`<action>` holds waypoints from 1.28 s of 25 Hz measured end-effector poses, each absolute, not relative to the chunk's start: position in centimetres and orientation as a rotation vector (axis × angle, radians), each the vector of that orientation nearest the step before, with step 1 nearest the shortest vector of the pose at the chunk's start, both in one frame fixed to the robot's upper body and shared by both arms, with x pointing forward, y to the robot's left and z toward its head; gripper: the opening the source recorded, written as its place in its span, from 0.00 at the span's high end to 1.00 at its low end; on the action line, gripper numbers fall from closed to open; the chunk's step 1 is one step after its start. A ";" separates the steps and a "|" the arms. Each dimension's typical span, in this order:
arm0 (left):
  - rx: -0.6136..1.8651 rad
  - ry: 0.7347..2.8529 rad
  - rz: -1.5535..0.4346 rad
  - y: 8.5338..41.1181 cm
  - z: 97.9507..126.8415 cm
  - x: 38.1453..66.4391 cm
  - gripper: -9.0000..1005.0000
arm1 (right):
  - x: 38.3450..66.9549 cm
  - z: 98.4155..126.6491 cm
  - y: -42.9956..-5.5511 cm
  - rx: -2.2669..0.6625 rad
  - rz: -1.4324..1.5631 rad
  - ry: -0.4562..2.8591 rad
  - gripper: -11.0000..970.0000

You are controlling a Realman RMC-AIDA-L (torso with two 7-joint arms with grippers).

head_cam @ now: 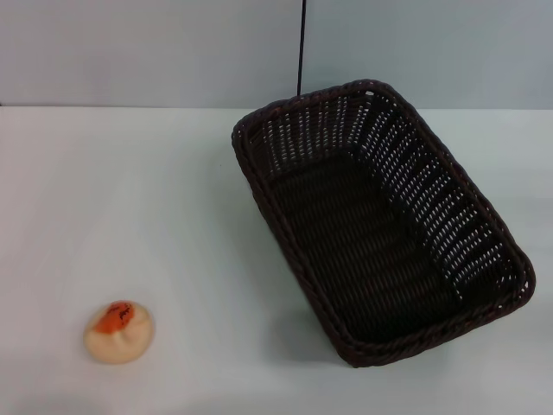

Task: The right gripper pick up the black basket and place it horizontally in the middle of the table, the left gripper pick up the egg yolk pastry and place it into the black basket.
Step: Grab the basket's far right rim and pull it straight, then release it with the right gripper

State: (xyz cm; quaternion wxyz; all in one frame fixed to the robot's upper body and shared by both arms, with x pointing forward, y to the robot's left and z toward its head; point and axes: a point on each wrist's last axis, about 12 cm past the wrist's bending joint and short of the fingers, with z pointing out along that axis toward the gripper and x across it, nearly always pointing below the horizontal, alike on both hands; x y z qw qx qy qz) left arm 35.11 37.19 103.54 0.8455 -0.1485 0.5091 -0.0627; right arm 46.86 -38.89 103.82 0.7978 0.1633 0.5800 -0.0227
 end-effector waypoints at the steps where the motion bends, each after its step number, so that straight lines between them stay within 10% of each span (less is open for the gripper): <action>1: -0.313 1.074 -0.132 37.2 103.5 35.1 0.57 | 46.9 103.8 -38.9 0.350 -0.049 1.245 0.47; 8: -0.293 1.082 -0.138 37.3 103.6 35.4 0.35 | 47.0 103.8 -38.8 0.347 -0.041 1.248 0.47; 32: -0.281 1.077 -0.156 37.1 103.8 36.4 0.35 | 50.5 111.2 -39.3 -0.188 0.714 1.503 0.47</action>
